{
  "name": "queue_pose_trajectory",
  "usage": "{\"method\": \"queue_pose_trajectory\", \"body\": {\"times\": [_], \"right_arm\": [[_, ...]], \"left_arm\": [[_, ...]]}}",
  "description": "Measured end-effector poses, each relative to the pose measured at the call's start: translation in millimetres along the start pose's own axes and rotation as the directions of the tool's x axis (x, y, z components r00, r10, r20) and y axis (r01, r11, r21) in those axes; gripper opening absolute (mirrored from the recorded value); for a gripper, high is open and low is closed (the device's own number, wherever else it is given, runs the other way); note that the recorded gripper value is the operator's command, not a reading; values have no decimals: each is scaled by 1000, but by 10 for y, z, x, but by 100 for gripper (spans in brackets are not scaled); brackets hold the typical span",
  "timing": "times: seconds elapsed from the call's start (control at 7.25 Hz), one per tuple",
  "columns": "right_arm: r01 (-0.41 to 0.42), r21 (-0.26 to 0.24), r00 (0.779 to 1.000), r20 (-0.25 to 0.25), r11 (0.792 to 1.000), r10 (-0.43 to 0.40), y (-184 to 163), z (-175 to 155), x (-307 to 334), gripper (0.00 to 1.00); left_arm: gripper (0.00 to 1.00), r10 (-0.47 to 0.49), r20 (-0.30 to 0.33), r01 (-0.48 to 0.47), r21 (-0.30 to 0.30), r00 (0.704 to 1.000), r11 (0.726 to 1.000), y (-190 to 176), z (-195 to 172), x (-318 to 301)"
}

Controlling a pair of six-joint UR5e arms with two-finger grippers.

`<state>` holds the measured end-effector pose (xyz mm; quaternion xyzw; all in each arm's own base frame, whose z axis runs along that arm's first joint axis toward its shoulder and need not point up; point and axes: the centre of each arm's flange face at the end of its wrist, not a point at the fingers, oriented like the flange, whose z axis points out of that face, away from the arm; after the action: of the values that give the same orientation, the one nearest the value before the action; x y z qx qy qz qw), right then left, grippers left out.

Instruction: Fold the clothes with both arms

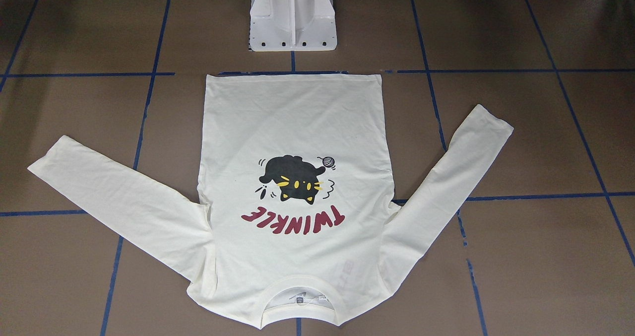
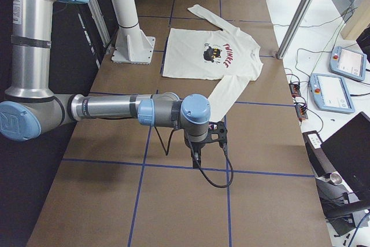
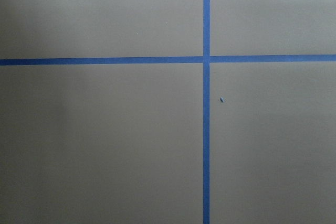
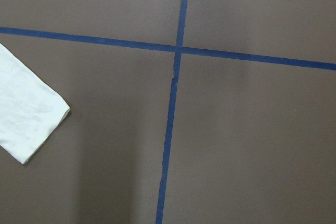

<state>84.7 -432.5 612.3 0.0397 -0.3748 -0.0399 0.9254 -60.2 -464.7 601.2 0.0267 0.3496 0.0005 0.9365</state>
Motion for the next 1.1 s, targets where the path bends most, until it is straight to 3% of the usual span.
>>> {"method": "queue_pose_trajectory", "body": {"times": [0.41,0.69,0.83,1.1], "right_arm": [[12,23,999,41,1000,-13,-144,191,-450,100],[-43,65,998,44,997,40,-112,632,-1022,100],[-69,53,997,39,996,67,-39,951,-1351,100],[-44,1,999,16,999,44,23,1465,-1844,100]], "left_arm": [[100,56,-1,-56,66,998,996,-152,-218,215],[100,89,-30,-86,98,996,992,-207,-230,285],[100,104,-53,-98,110,993,989,-230,-249,331],[100,147,-63,-136,145,987,980,-267,-175,323]]}}
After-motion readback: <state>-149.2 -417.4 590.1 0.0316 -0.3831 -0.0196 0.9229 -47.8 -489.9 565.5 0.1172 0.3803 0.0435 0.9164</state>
